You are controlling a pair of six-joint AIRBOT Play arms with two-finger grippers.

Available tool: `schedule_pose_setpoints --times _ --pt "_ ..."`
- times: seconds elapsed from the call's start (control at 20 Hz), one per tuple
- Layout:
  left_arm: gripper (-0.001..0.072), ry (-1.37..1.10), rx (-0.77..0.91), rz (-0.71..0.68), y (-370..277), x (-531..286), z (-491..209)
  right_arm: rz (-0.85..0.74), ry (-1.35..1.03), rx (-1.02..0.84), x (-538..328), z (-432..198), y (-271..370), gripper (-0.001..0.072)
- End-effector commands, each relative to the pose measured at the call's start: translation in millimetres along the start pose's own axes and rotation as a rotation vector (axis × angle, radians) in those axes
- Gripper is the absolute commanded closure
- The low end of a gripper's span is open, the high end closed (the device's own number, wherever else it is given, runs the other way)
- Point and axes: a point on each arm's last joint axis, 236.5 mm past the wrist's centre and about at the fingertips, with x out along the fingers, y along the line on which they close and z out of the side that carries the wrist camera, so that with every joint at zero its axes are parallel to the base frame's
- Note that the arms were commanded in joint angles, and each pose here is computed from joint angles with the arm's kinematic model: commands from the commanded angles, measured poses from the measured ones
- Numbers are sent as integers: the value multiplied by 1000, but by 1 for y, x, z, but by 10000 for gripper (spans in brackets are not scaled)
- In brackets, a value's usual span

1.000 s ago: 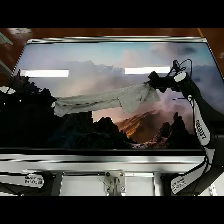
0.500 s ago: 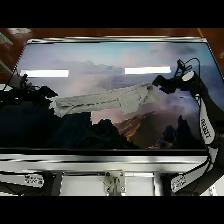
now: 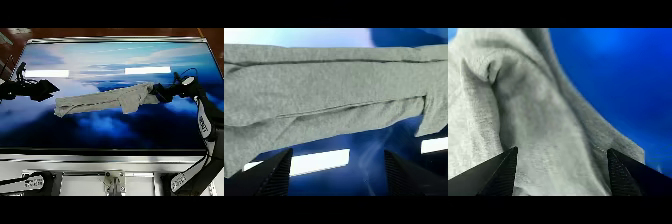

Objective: Fold the shirts.

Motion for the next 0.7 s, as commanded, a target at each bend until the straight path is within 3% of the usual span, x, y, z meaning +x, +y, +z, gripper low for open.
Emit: schedule_pose_setpoints --times 0.0,0.05,0.1,0.2,0.25,0.35,0.4,0.5,0.65 --pt "50 -16 94 -28 -39 -11 -6 35 34 19 27 -12 14 28" --pt "50 -24 118 -32 -46 -15 -6 55 19 28 28 -10 21 30" --pt "49 -32 127 -35 -51 -17 -6 88 16 48 29 -9 30 131" --pt "50 -33 134 -37 -54 -18 -7 127 18 75 28 -9 39 539" --pt "50 -31 133 -40 -55 -17 -7 148 29 80 26 -11 45 647" --pt "63 -28 141 -53 -62 -13 -9 167 48 35 14 -17 56 649" --pt "171 -27 152 -61 -68 -9 -10 177 50 6 3 -19 64 649" --pt "535 -31 186 -73 -85 10 -13 202 38 -42 -25 -21 87 649" --pt "579 -51 230 -78 -109 62 -23 249 49 -125 -82 -41 127 650"
